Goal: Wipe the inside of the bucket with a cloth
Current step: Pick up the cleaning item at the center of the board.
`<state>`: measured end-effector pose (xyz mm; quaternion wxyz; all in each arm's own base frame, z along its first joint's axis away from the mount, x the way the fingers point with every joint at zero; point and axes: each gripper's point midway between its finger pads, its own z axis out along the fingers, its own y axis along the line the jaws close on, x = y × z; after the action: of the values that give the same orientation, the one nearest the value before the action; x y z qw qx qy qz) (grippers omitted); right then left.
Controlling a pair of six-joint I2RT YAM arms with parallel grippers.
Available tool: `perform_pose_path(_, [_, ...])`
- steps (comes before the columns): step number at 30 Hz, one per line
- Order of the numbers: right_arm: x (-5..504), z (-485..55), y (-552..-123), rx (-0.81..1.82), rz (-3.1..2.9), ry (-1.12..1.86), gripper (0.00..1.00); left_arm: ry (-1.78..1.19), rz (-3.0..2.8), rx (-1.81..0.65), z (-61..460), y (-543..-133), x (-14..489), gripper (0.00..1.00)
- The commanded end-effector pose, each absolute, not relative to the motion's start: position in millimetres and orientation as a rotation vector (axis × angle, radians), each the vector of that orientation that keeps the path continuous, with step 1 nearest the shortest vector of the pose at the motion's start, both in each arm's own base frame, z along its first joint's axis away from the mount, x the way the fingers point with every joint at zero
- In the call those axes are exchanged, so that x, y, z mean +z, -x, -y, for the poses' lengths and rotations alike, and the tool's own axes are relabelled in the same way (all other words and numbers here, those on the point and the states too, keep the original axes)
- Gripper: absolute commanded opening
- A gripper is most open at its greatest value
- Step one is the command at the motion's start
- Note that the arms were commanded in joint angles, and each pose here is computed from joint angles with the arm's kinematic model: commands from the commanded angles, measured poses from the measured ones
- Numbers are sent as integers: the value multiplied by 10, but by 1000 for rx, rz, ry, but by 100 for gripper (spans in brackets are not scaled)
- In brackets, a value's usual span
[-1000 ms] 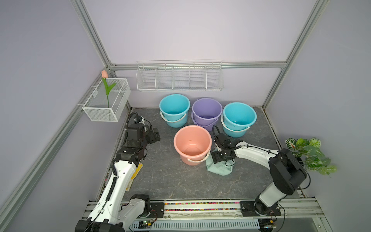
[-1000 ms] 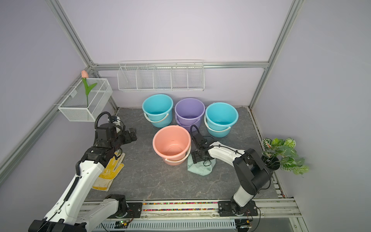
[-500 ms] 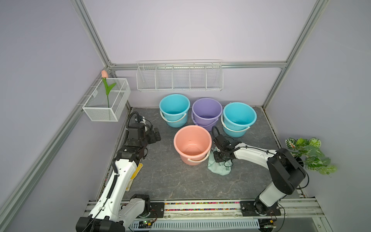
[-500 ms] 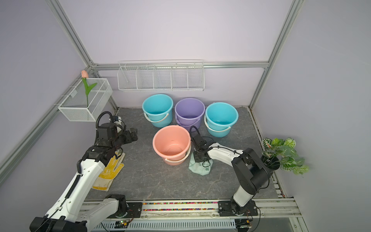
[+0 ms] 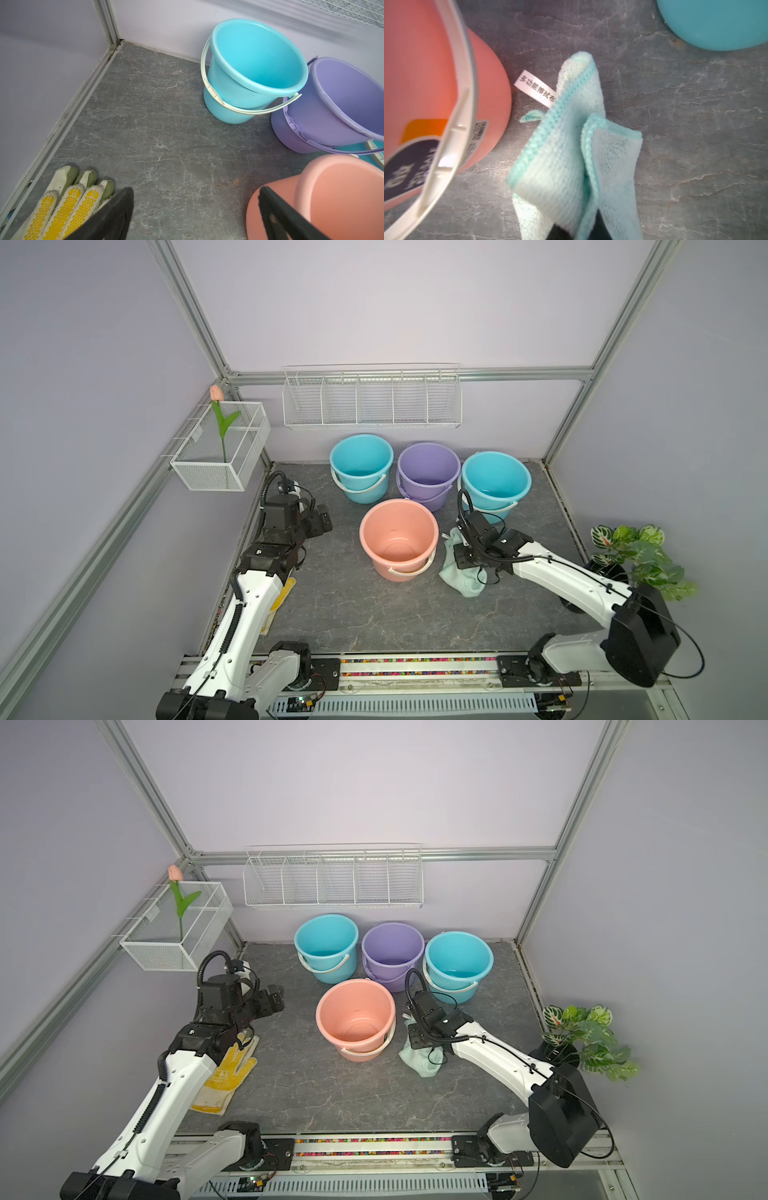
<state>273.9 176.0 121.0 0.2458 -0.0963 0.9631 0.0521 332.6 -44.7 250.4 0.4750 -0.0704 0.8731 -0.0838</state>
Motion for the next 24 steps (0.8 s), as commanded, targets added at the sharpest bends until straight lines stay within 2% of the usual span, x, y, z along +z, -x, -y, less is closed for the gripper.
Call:
perform_pose_path(1, [1519,-1672,-2687,118,-2594,258,7,177,-2147,-245,483,-3282,2490,95])
perform_pose_path(9, [2262,-1683,-2671,192,-2484,251,7,187,-2226,-393,759,-3259,2402,87])
perform_pose_path(16, [2870,-1947,-2710,310,-2375,307,7,187,-2335,-521,1146,-3149,2404,83])
perform_pose_path(19, [3041,-2112,-2747,355,-2348,342,7,184,-2384,-555,1328,-3092,2383,80])
perform_pose_path(24, [3179,-2387,-2823,403,-2318,397,7,234,-2461,-583,1532,-3080,2274,71])
